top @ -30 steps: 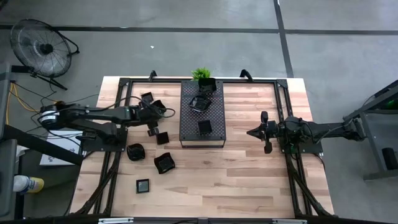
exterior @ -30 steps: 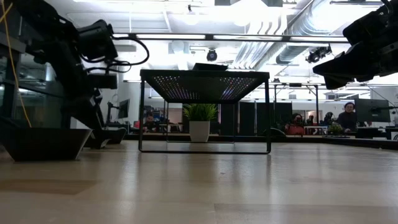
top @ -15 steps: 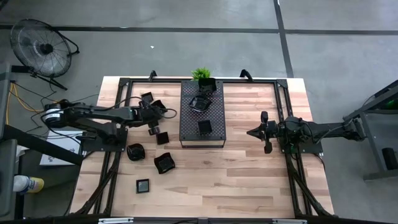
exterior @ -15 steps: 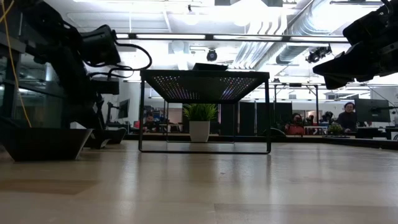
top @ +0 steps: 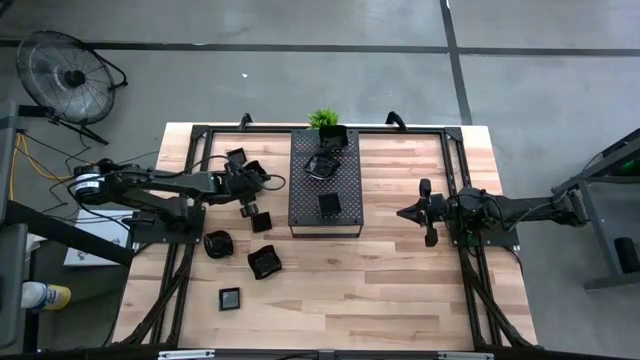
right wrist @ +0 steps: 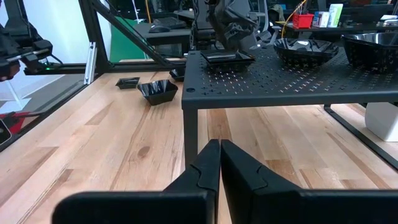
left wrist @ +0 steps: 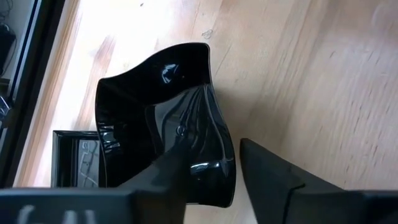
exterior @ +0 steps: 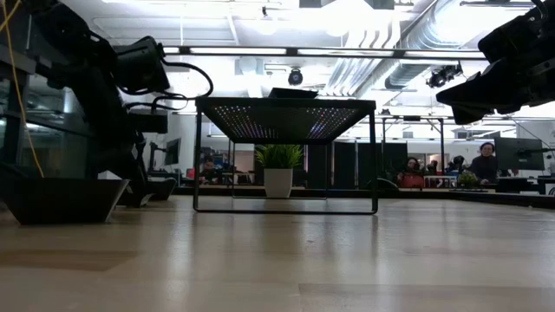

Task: Pick & Place Mini shaped plates
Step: Stack the distorted square plate on top of the distorted square plate on the shelf

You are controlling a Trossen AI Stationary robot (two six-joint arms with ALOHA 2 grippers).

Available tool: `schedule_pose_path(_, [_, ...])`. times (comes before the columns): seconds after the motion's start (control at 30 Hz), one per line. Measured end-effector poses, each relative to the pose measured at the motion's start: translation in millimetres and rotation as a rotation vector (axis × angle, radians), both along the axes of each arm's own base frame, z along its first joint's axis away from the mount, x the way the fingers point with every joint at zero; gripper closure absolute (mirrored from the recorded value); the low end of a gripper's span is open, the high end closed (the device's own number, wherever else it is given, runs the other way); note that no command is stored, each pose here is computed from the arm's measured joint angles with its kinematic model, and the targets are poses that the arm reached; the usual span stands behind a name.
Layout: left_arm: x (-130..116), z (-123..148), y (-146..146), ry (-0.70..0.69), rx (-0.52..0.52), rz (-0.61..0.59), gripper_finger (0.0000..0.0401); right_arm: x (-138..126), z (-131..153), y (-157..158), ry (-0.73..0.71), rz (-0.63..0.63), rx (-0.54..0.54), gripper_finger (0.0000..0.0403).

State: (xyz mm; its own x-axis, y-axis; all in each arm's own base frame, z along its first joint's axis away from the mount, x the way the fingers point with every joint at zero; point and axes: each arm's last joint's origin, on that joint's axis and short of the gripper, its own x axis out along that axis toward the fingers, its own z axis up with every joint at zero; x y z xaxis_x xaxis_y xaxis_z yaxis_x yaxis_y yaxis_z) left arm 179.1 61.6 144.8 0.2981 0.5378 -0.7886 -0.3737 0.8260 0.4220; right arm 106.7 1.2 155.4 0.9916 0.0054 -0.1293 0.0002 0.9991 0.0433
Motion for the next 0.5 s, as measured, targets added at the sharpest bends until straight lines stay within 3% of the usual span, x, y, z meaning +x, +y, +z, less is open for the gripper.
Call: schedule_pose_path(0.5, [-1.1, -0.7, -0.4, 0.013, -0.006, 0.000, 0.0374, 0.0, 0.0, 0.0, 0.000, 0.000, 0.000, 0.0395])
